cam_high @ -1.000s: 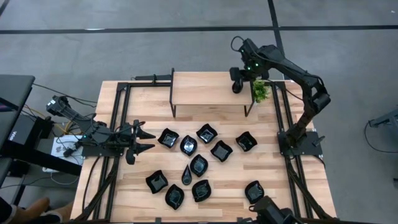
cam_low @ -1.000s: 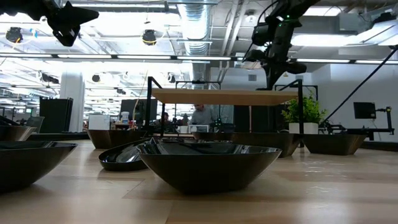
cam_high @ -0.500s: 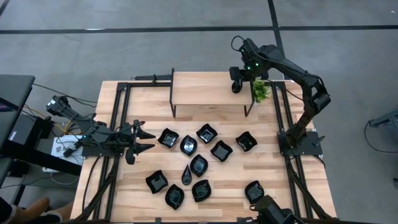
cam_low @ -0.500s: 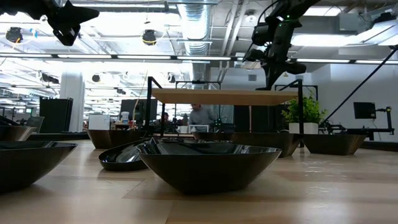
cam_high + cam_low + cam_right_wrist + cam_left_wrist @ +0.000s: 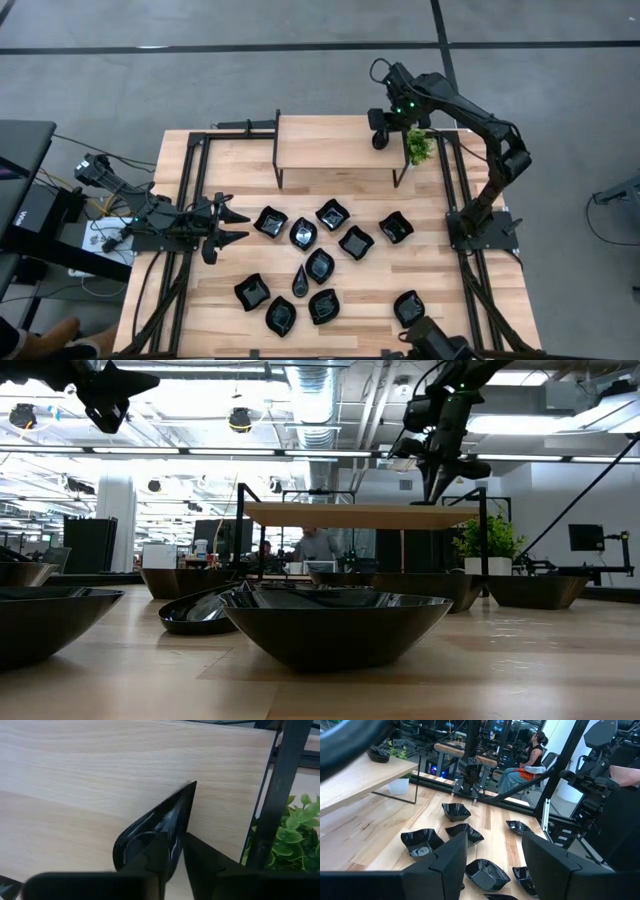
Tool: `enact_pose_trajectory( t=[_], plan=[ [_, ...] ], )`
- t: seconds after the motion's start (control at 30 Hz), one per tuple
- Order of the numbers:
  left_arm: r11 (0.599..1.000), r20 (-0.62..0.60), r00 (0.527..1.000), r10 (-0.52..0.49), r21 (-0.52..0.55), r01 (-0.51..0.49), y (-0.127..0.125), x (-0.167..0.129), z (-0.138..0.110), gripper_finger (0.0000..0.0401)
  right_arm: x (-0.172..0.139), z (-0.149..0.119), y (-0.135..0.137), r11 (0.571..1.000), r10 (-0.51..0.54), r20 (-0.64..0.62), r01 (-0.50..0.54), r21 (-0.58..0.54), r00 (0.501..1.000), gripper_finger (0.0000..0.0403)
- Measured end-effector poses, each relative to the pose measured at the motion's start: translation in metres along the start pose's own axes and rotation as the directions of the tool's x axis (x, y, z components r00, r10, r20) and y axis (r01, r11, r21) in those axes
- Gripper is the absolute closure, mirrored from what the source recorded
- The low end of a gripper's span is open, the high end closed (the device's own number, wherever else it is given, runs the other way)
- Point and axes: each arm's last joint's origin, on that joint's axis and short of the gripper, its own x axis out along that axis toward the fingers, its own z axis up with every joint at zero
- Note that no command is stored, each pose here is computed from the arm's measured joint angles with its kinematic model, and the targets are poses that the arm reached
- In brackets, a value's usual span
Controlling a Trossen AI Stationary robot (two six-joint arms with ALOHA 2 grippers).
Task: Pick & Place Mini shaped plates
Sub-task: Stack the right black drop shaped plate on top of the other black drop shaped plates on the shelf, then stack the black drop shaped plate on top of the other black drop shaped plates on the shelf
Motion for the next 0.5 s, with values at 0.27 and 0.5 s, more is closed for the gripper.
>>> enact_pose_trajectory(
  t=[0.27,0.5],
  plan=[
    [1.0,0.001,1.0,0.0,-0.001,0.0,0.0,0.0,0.0,0.021,-0.013,-0.003,-0.006,1.0,0.005,0.024,-0.005,-0.01,1.0,0.0311],
    [1.0,0.005,1.0,-0.001,-0.021,0.002,0.0,0.0,0.001,0.021,-0.042,-0.024,-0.002,0.991,0.068,0.028,-0.064,-0.121,0.997,0.033]
  ],
)
